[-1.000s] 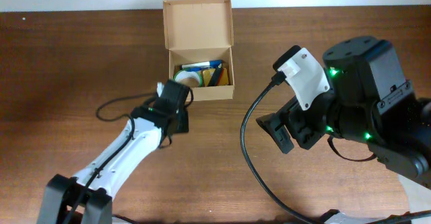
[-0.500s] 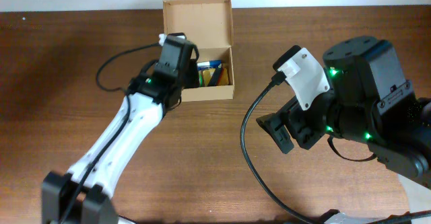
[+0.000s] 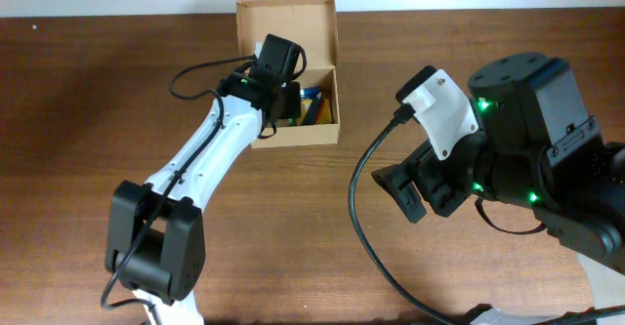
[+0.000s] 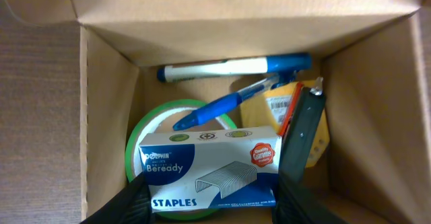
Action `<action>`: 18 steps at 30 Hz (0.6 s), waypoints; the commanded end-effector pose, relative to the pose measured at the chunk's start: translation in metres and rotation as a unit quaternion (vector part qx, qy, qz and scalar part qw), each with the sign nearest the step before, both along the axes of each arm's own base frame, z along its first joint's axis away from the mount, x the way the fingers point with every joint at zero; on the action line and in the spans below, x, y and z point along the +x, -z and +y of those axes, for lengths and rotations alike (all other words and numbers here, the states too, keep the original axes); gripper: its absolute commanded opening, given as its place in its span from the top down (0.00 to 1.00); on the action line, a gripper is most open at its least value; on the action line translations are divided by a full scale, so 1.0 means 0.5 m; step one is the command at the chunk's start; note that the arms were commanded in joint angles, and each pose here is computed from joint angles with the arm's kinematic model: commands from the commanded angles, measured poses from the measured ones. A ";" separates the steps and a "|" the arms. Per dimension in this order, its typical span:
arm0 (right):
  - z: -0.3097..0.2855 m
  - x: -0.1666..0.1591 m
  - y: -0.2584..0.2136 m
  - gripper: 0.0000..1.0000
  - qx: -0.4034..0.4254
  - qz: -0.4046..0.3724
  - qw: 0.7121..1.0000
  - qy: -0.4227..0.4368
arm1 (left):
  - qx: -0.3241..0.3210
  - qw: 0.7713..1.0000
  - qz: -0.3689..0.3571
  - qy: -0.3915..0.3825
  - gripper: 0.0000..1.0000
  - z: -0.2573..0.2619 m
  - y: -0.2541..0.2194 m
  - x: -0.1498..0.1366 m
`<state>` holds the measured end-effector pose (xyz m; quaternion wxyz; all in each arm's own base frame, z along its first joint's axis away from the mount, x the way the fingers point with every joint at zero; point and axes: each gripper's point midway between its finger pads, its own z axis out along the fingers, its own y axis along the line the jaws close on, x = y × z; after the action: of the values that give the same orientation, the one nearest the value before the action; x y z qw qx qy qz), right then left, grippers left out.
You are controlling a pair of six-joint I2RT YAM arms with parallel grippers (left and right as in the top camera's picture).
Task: Pack container
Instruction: 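Carry the staples box with the left gripper over the box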
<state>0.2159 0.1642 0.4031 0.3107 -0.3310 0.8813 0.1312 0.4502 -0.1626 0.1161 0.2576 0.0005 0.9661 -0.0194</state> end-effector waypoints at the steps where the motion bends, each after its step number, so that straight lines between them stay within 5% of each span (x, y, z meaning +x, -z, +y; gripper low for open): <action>1: 0.002 -0.003 -0.002 0.01 0.005 0.003 1.000 0.001 | 0.015 1.000 0.003 -0.006 0.67 0.015 0.006 0.012; 18: 0.002 -0.003 -0.002 0.01 0.005 0.003 1.000 0.001 | 0.034 0.998 0.046 -0.017 0.67 0.054 0.038 -0.010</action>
<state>0.2159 0.1642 0.4031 0.3107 -0.3310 0.8813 0.1312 0.4386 -0.1363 0.0927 0.2046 -0.0131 0.9787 0.0115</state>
